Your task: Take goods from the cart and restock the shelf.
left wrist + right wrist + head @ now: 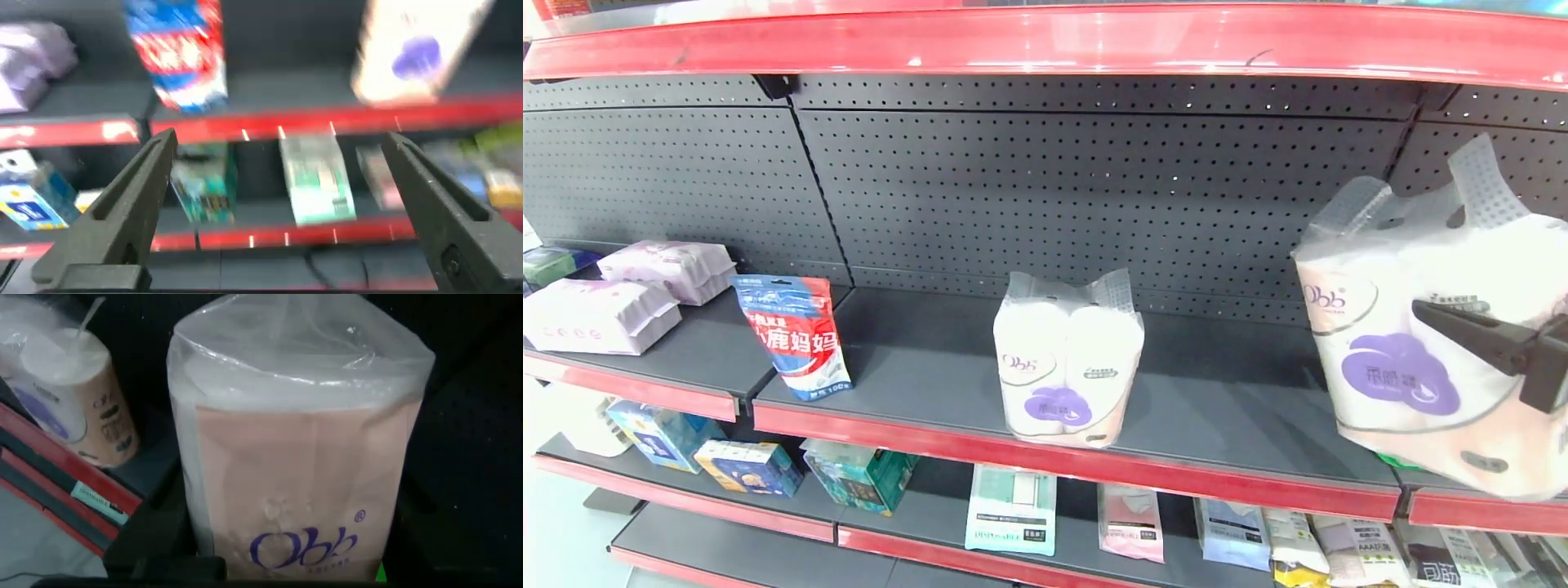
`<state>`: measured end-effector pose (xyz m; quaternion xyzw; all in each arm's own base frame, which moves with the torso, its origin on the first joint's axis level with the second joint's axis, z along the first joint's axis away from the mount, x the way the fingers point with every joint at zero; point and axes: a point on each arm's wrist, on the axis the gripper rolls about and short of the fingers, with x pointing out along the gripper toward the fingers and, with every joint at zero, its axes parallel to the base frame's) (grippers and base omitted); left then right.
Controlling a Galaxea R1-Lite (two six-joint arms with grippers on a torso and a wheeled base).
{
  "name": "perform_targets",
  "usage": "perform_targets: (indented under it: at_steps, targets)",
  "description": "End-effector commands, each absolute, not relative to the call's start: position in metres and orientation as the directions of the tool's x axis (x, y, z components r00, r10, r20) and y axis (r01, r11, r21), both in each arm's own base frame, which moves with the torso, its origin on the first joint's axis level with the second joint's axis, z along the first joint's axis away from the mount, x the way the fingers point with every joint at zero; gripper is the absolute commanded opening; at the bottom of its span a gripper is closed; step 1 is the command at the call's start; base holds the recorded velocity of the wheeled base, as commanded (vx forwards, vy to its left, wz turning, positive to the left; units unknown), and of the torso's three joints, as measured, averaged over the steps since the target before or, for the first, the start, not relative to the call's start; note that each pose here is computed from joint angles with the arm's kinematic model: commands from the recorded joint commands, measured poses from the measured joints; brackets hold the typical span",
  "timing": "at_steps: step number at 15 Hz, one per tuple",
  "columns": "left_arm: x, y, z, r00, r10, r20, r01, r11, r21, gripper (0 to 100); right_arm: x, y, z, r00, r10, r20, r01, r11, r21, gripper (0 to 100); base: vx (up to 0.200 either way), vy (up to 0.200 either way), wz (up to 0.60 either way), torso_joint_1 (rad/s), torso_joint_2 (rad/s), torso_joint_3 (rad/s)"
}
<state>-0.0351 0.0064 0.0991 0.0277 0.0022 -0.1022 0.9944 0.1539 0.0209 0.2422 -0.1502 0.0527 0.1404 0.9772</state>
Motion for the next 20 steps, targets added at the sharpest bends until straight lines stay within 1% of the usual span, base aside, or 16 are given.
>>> perform_targets:
  at_steps: [1, 3, 6, 7, 16, 18, 20]
  targets:
    - [-0.027, 0.006, 0.084, 0.987, -0.162, -0.015, 0.162, 0.986, 0.026, 100, 0.190, 0.029, 0.230, 0.943, 0.279, -0.179, -0.320, 0.909, -0.268, 0, 0.000, 0.000, 0.00, 0.000, 0.00, 0.000]
    - [-0.026, 0.006, 0.083, 0.987, -0.162, -0.015, 0.162, 0.987, 0.003, 100, 0.194, 0.030, 0.226, 0.940, 0.282, -0.194, -0.327, 0.908, -0.263, 0, 0.000, 0.000, 0.00, 0.000, 0.00, 0.000]
    - [-0.024, 0.005, 0.079, 0.985, -0.172, -0.003, 0.172, 0.985, 0.006, 100, 0.195, 0.029, 0.223, 0.934, 0.292, -0.206, -0.339, 0.905, -0.258, 0, 0.000, 0.000, 0.00, 0.000, 0.00, 0.000]
    - [-0.021, 0.004, 0.076, 0.983, -0.185, -0.020, 0.185, 0.983, 0.003, 100, 0.196, 0.029, 0.224, 0.935, 0.290, -0.206, -0.338, 0.906, -0.256, 0, 0.000, 0.000, 0.00, 0.000, 0.00, 0.000]
    - [-0.022, 0.004, 0.076, 0.984, -0.177, -0.003, 0.177, 0.984, 0.000, 100, 0.203, 0.027, 0.217, 0.930, 0.281, -0.235, -0.334, 0.914, -0.231, 0, 0.000, 0.000, 0.00, 0.000, 0.00, 0.000]
    - [-0.022, 0.005, 0.076, 0.988, -0.153, -0.005, 0.153, 0.988, -0.001, 100, 0.204, 0.028, 0.217, 0.931, 0.281, -0.233, -0.334, 0.914, -0.231, 0, 0.000, 0.000, 0.00, 0.000, 0.00, 0.000]
    - [-0.022, 0.001, 0.075, 1.000, -0.012, -0.008, 0.012, 1.000, 0.000, 100, 0.207, 0.028, 0.215, 0.929, 0.281, -0.241, -0.336, 0.914, -0.229, 0, 0.000, 0.000, 0.00, 0.000, 0.00, 0.000]
